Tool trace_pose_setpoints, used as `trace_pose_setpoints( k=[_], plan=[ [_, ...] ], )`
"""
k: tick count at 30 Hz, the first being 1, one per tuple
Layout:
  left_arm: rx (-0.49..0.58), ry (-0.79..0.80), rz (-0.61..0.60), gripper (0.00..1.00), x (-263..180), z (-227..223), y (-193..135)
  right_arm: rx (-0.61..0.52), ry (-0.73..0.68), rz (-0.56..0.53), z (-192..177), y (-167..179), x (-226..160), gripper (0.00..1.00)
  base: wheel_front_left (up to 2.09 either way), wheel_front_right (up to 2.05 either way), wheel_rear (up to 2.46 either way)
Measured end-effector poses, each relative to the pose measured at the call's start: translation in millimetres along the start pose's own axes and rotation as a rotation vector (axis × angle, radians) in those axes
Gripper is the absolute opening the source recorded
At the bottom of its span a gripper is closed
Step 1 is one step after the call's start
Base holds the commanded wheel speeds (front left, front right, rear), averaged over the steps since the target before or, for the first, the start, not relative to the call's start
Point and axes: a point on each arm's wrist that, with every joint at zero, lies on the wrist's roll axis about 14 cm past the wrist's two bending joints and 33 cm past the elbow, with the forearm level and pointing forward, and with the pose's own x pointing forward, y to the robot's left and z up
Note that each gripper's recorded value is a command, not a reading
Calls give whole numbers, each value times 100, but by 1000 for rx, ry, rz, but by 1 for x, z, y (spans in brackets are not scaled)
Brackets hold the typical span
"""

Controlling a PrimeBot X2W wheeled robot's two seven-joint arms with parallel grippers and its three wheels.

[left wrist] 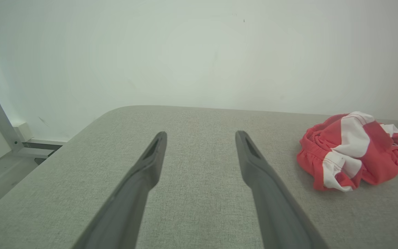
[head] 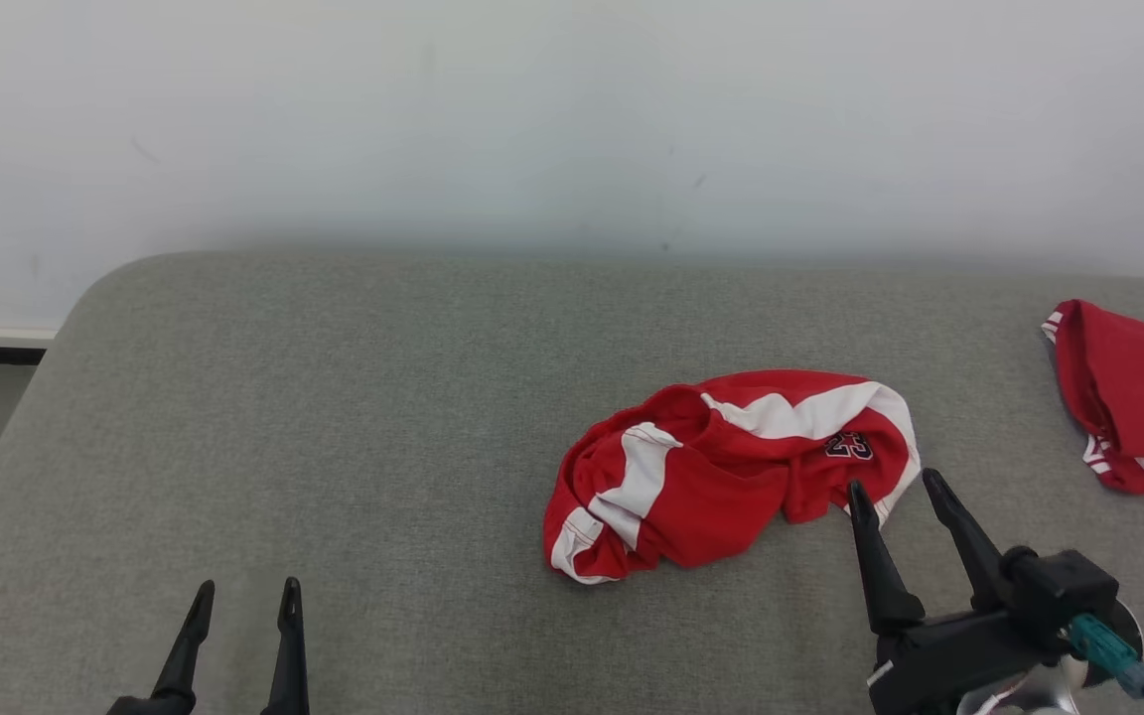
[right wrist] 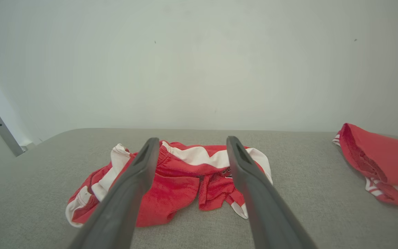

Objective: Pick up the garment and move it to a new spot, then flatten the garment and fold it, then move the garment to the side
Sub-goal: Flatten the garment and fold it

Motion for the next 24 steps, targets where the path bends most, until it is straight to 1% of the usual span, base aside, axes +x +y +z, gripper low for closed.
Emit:
trace_pose_setpoints(
  k=[7,11,15,19,24],
  plan=[
    [6,-12,31,100,-4,4,10,-46,39,142,3,33,43,100,0,0,0],
    [4,-13,47,100,-6,5,13,-79,78,199,-1,46,64,100,0,0,0],
    [1,-11,62,100,-7,4,16,-115,146,247,-17,53,80,100,0,0,0],
    [-11,-9,78,100,-7,3,18,-145,233,298,-41,62,88,100,0,0,0],
    [-20,5,104,100,-8,-1,23,-153,317,348,-68,74,95,100,0,0,0]
  ],
)
